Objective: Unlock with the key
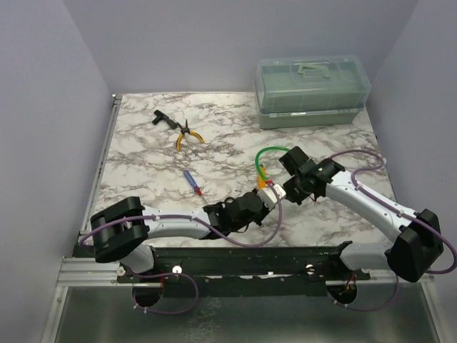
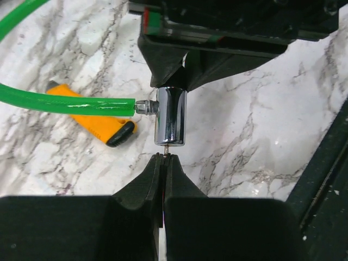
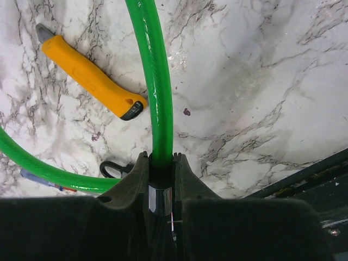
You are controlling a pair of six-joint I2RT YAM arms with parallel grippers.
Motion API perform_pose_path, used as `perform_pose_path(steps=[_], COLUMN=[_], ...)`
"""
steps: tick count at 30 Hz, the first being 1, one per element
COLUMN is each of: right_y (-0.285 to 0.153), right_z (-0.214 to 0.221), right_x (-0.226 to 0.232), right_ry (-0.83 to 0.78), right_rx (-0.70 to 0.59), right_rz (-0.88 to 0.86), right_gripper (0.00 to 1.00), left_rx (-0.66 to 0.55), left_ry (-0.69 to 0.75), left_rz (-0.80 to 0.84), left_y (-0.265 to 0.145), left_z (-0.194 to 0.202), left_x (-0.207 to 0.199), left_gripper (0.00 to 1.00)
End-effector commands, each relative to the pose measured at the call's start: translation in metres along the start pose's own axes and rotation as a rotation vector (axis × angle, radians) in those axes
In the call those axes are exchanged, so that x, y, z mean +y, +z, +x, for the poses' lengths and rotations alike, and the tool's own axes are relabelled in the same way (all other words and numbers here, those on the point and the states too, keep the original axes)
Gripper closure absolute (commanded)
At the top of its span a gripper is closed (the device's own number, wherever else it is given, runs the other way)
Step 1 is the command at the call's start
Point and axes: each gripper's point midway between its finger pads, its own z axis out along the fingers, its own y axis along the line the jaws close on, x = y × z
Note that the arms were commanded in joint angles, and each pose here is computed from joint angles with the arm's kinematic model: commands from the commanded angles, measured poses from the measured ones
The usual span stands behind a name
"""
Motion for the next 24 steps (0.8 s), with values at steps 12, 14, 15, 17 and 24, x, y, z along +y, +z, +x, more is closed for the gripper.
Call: perform_pose_path(steps=[12,14,15,17,24], right_y=[-0.015,-0.014,-0.013,-0.012,-0.011], right_z=[0.019,0.018,0.019,0.019,0.019], right_x=[0.010,0.009,0.008,0.007,0.006], right_ry=[0.019,0.019,0.018,0.016,0.011], right_rx=[0.102,0.099,0.099,0.100,0.094], right_rz=[-0.026,-0.028,-0.026,-0.027,-0.034], right_gripper=[1.00,1.00,1.00,1.00,1.00], left_rx=[0.045,0.042,0.041,0.041,0.034], left_ry=[0.455,0.446,0.440,0.426,0.316], left_rz=[-0.268,-0.254,-0.244,-0.219,-0.097], left_y=[0.001,-0.001,-0.002,-0.003,-0.012], left_z=[-0.009,-0.008,-0.008,-0.008,-0.011], left_x=[0.019,0.017,0.016,0.012,-0.001], left_gripper=[1.00,1.00,1.00,1.00,0.83])
